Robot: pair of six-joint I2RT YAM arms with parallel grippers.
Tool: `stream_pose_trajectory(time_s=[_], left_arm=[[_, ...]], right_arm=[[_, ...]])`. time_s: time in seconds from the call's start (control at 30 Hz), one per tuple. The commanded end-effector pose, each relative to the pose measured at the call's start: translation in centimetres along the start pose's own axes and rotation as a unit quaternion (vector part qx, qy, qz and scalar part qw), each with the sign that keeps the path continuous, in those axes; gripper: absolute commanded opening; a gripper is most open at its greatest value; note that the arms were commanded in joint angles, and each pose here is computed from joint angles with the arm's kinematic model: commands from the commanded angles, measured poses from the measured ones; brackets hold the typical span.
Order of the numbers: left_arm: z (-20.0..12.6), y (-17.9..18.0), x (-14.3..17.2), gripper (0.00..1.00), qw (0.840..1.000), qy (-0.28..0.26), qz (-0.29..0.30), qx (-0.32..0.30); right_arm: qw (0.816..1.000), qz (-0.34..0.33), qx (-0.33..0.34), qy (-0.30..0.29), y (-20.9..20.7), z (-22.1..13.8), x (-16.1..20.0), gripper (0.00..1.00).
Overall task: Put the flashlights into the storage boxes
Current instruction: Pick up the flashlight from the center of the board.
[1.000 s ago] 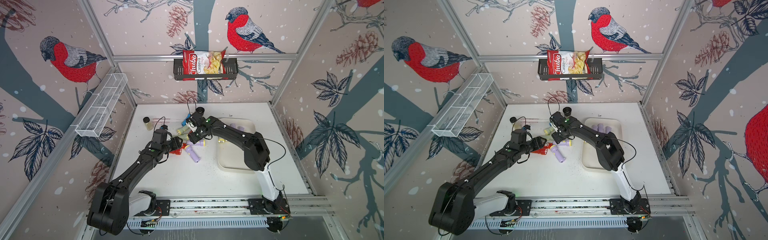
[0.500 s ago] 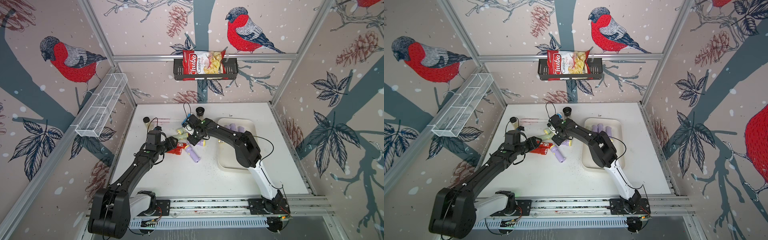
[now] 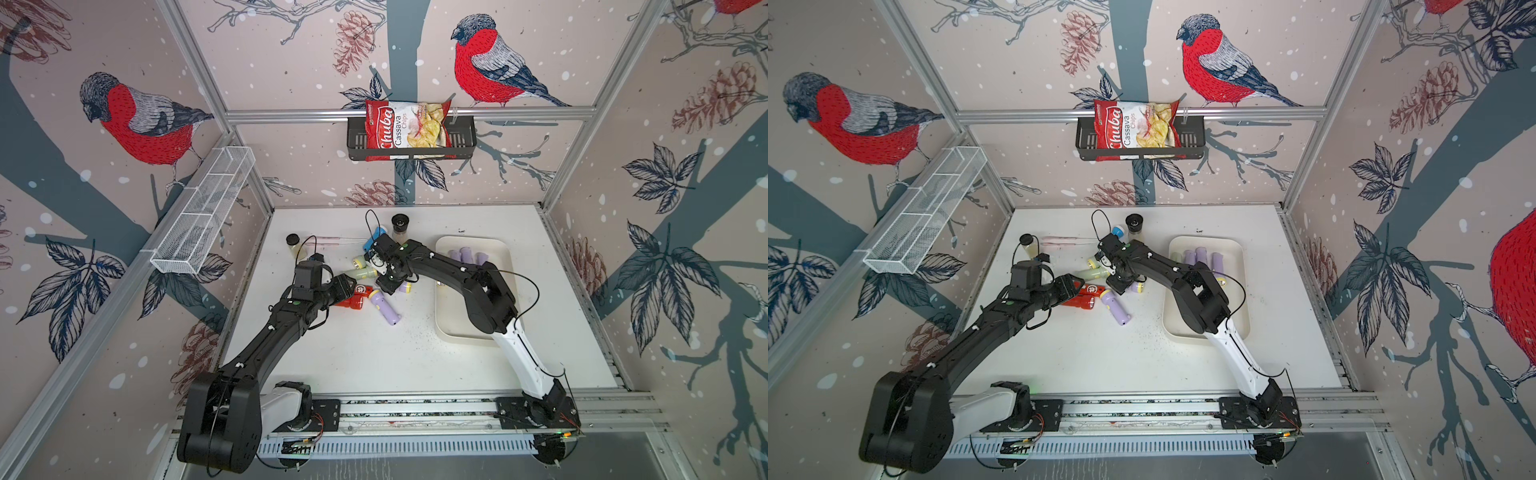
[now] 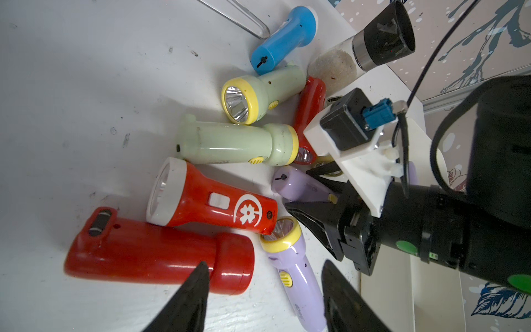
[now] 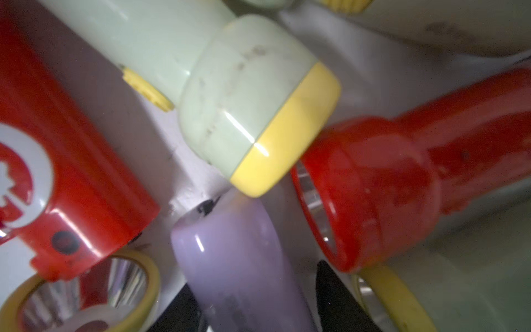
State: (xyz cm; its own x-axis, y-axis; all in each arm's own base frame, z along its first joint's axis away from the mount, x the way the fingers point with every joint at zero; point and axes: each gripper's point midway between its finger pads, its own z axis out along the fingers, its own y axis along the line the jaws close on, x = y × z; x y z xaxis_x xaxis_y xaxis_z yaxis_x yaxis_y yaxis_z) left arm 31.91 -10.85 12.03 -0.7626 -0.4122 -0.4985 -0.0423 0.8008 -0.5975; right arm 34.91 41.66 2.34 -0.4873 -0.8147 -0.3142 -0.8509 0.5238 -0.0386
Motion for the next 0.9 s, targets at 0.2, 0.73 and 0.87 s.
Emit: stream_pose_trajectory(time_s=[0.2,0.73,0.87], left_arm=[[0.3,-0.8,0.0,0.62,0.999,0.014,0.024,0.017],[0.2,-5.6,0.2,0.62,0.993,0.012,0.09,0.072],[1.0,-7.1,0.5,0.62,0.991,0.02,0.102,0.081]], right_arm=[[1.0,0.007,0.002,-0.002,0.0,-1.2,-0.4,0.4],[0.985,0.128,-0.049,-0.107,0.4,-10.4,-1.8,0.32],[0.976,0.171,-0.053,-0.127,-0.8,-12.8,-0.7,0.32]])
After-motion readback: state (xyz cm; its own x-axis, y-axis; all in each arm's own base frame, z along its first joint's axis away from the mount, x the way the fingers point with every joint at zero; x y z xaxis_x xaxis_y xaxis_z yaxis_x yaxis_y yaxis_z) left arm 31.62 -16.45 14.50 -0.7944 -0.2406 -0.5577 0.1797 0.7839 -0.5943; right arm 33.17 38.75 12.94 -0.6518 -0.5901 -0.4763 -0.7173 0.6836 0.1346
